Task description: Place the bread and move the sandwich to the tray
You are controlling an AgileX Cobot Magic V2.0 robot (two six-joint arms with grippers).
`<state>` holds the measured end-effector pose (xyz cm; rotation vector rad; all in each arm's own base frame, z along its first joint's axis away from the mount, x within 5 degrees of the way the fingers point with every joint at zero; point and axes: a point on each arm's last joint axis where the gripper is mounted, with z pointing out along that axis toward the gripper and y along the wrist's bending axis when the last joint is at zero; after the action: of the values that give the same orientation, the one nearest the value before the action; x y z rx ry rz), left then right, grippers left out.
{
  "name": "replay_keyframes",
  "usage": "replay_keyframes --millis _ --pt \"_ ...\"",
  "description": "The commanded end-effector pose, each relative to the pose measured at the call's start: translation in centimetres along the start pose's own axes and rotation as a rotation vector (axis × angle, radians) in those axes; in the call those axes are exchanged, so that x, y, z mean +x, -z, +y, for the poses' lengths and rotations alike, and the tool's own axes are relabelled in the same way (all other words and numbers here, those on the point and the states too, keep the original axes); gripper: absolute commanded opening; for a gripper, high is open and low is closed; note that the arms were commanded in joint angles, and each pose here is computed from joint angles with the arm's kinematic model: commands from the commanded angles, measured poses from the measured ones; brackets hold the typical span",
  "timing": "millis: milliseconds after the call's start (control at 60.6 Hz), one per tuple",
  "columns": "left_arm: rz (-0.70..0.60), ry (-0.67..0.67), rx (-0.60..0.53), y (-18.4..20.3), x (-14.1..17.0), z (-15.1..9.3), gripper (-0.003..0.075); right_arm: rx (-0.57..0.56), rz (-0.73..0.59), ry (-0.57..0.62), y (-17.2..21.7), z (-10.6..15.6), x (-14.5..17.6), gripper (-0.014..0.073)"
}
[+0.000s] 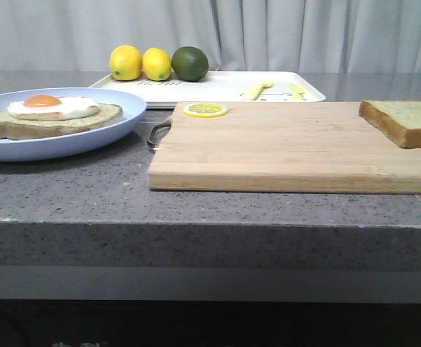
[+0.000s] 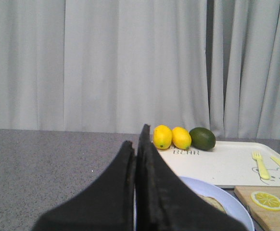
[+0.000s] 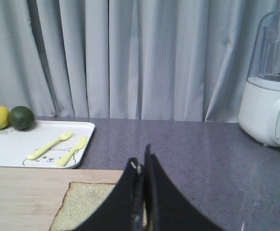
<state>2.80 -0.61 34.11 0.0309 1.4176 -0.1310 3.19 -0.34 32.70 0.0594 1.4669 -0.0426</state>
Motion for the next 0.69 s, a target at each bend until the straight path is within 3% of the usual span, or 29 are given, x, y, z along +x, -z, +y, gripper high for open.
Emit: replay_keyframes --millis 0,148,346,676 --pt "0.024 0.007 0.003 -1.0 -2.4 -0.2 -0.0018 0.014 -0.005 0.016 -0.6 -0.1 -2.6 -0.0068" --pt "0.172 0.006 0.014 -2.8 -3.6 -0.3 -0.0018 0.025 0.135 0.016 -1.9 -0.1 -3.8 -0.0068" --pt "0.268 0.030 0.019 -4.8 -3.0 -0.3 -0.0018 0.033 0.313 0.018 -4.1 -0.1 -2.6 -0.0068" --pt "0.333 0.033 0.014 -6.3 -2.2 -0.2 -0.0018 0.037 0.435 0.021 -5.8 -0.2 -1.3 -0.0068"
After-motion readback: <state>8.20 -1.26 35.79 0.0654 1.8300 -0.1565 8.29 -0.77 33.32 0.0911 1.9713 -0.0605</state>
